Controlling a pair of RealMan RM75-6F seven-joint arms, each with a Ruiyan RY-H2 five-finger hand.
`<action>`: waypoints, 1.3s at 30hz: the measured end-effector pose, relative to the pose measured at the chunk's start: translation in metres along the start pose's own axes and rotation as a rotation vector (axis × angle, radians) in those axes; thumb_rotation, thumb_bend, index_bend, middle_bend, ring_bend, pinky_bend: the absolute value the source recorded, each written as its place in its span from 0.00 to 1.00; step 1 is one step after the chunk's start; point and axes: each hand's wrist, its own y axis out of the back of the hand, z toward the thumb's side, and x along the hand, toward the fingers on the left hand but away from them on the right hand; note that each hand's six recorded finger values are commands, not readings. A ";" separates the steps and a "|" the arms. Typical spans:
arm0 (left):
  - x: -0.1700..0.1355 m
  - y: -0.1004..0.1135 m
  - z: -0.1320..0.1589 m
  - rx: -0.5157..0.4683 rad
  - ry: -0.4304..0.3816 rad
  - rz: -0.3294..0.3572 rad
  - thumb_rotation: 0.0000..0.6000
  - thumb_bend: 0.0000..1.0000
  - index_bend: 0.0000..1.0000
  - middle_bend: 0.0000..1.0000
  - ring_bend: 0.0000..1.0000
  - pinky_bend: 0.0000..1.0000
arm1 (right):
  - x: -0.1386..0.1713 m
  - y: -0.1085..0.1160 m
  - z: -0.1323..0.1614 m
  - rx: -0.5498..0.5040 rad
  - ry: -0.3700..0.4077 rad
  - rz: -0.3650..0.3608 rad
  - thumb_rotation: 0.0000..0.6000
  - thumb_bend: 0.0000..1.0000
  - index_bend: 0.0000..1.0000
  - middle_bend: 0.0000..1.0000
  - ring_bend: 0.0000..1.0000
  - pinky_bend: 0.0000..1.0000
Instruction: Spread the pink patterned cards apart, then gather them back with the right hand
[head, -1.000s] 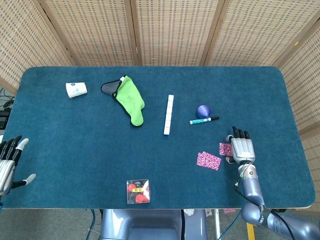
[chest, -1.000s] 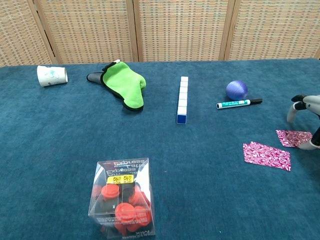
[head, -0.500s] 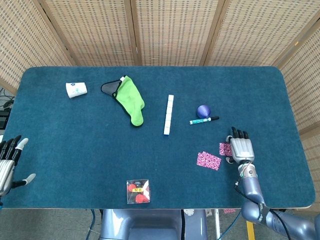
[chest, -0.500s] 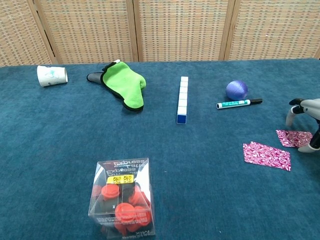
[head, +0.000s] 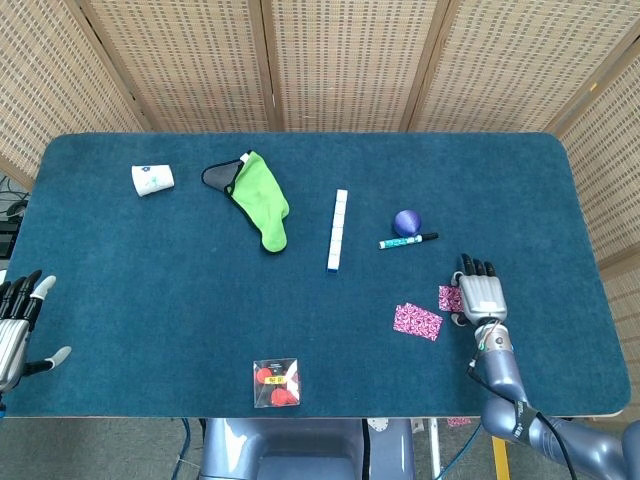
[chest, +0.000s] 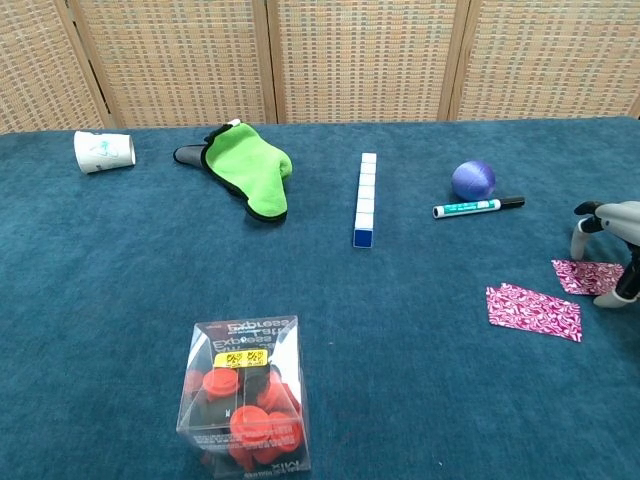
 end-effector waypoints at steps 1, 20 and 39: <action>0.000 0.000 0.000 0.000 0.000 0.000 1.00 0.00 0.00 0.00 0.00 0.00 | 0.000 0.000 0.000 0.000 0.000 -0.001 1.00 0.26 0.38 0.00 0.00 0.06; 0.000 0.000 0.000 0.003 0.001 0.000 1.00 0.00 0.00 0.00 0.00 0.00 | 0.000 0.007 -0.003 -0.014 -0.001 -0.007 1.00 0.26 0.45 0.00 0.00 0.06; -0.001 0.000 0.000 -0.010 -0.011 -0.015 1.00 0.00 0.00 0.00 0.00 0.00 | 0.037 0.021 0.026 -0.137 0.020 -0.036 1.00 0.26 0.45 0.01 0.00 0.06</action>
